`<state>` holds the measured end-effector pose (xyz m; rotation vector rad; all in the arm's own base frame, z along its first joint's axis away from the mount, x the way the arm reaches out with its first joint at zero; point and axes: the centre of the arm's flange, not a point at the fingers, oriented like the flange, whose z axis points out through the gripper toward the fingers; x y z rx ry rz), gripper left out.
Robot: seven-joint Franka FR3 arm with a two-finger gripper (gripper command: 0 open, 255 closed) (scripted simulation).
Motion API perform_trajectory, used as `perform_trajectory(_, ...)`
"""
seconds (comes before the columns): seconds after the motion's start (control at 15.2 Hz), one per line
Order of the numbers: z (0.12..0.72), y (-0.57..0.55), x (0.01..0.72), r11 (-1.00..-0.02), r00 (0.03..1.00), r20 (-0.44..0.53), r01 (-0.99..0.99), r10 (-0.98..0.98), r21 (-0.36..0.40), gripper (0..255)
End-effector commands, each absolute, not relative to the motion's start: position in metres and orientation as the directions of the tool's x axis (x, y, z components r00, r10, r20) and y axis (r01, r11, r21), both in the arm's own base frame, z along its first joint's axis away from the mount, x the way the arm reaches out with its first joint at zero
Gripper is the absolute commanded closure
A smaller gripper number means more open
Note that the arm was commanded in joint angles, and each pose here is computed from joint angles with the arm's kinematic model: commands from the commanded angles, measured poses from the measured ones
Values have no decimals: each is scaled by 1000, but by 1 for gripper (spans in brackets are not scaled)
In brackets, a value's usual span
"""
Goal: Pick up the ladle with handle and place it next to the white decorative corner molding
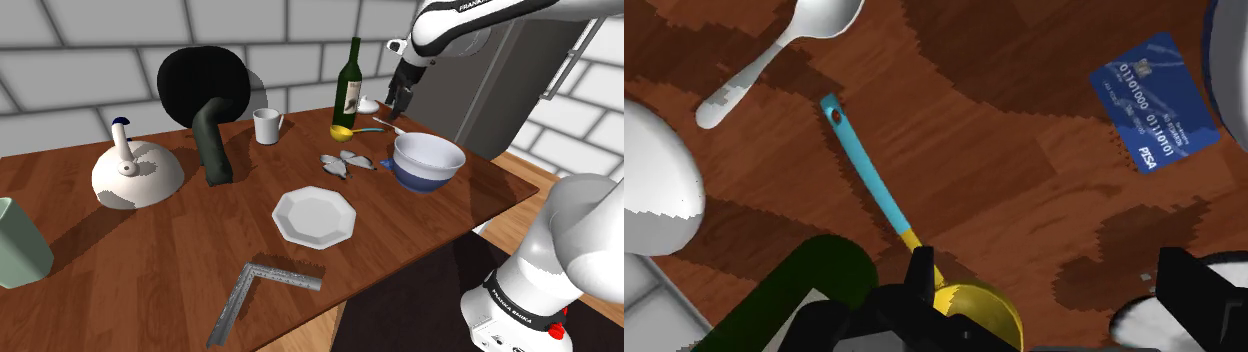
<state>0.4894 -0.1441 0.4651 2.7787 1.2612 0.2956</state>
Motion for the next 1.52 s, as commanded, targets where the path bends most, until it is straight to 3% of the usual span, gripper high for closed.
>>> perform_trajectory(0.0, 449, -147, 513, -576, 562, 131, 802, 817, 155, 0)
perform_trajectory(0.59, 373, -140, 607, -187, 176, 82, 970, 981, 157, 0)
perform_trajectory(1.45, 332, -137, 615, -179, 168, 81, 971, 983, 157, 0)
